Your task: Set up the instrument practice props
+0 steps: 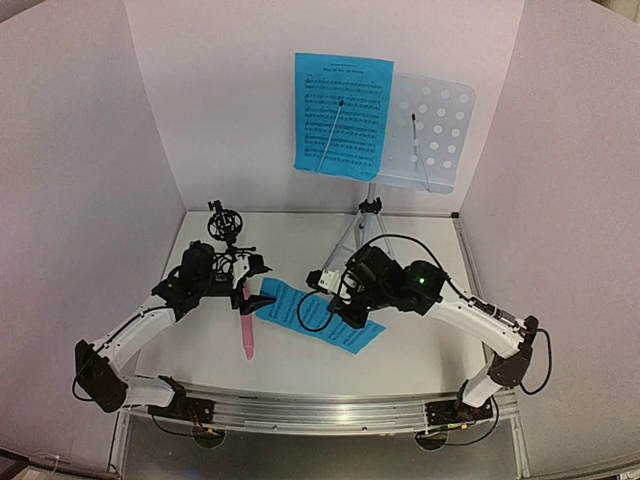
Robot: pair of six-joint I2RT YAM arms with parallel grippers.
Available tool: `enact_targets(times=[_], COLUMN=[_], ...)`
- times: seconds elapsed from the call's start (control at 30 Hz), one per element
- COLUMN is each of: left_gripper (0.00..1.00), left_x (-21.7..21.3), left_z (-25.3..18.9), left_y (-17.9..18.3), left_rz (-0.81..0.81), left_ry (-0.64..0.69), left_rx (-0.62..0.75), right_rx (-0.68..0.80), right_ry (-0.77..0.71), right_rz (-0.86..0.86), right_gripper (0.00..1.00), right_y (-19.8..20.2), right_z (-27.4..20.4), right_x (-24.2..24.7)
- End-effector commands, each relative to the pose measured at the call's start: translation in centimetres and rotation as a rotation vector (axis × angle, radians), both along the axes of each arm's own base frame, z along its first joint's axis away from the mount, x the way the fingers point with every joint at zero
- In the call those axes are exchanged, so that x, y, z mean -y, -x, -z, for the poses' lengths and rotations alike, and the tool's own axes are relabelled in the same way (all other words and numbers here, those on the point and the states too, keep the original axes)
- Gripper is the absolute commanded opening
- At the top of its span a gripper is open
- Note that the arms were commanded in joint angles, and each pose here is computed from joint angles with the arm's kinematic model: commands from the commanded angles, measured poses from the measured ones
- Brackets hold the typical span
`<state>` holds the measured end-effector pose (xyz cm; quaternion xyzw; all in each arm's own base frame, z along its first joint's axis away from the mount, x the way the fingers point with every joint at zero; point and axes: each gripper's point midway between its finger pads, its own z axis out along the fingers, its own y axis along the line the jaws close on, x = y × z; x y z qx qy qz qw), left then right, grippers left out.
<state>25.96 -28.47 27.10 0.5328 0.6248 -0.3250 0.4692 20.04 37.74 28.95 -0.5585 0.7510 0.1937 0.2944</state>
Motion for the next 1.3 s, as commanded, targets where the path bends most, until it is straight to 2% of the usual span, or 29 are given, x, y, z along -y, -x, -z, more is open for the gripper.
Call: enact_targets(times=[0.0,0.13,0.2,0.57,0.6,0.63,0.7,0.73,0.8,0.87,1.03,1.27], left_gripper=[0.58,0.16,0.01,0.00,0.00,0.00,0.00,0.00,0.00,0.00,0.00,0.00], left_x=[1.2,0.8,0.5,-0.4,-0.5,-0.6,-0.6,-0.6,-0.6,-0.5,0.1,-0.7], left_z=[-3.7,-3.9,-3.7,-4.1,-4.1,-4.1,-3.5,-3.1,-2.6,-2.7,-3.8,-2.9], left_y=[1.0,2.6,3.1,3.9,4.1,4.3,5.1,5.7,6.5,7.0,7.3,6.9], left_rz=[0.087,0.153,0.168,0.188,0.194,0.206,0.242,0.266,0.307,0.329,0.328,0.337], left_ry=[0.077,0.050,0.027,-0.052,-0.066,-0.084,-0.139,-0.174,-0.233,-0.258,-0.295,-0.386], left_rx=[-0.060,-0.005,-0.006,0.040,0.044,0.052,0.073,0.088,0.108,0.109,0.133,0.146], right_rx=[0.060,0.068,0.072,0.112,0.115,0.119,0.123,0.123,0.120,0.098,0.050,0.072], right_ry=[-0.027,-0.026,-0.017,0.047,0.054,0.060,0.068,0.068,0.058,0.046,0.017,-0.009], right_rz=[-0.028,-0.029,-0.025,-0.002,0.001,0.005,0.003,-0.003,-0.021,-0.043,-0.080,-0.070], right_gripper=[0.00,0.00,0.00,0.00,0.05,0.14,0.39,0.47,0.55,0.58,0.57,0.34], right_y=[0.0,-0.2,-0.3,-1.4,-1.6,-1.8,-2.2,-2.3,-2.4,-2.4,-2.2,-2.1], right_z=[-2.6,-2.6,-2.4,-1.1,-0.9,-0.7,-0.5,-0.4,-0.5,-0.3,0.1,-1.4], right_x=[0.2,0.1,0.2,0.6,0.5,0.4,0.0,-0.3,-1.2,-2.3,-4.1,-3.6])
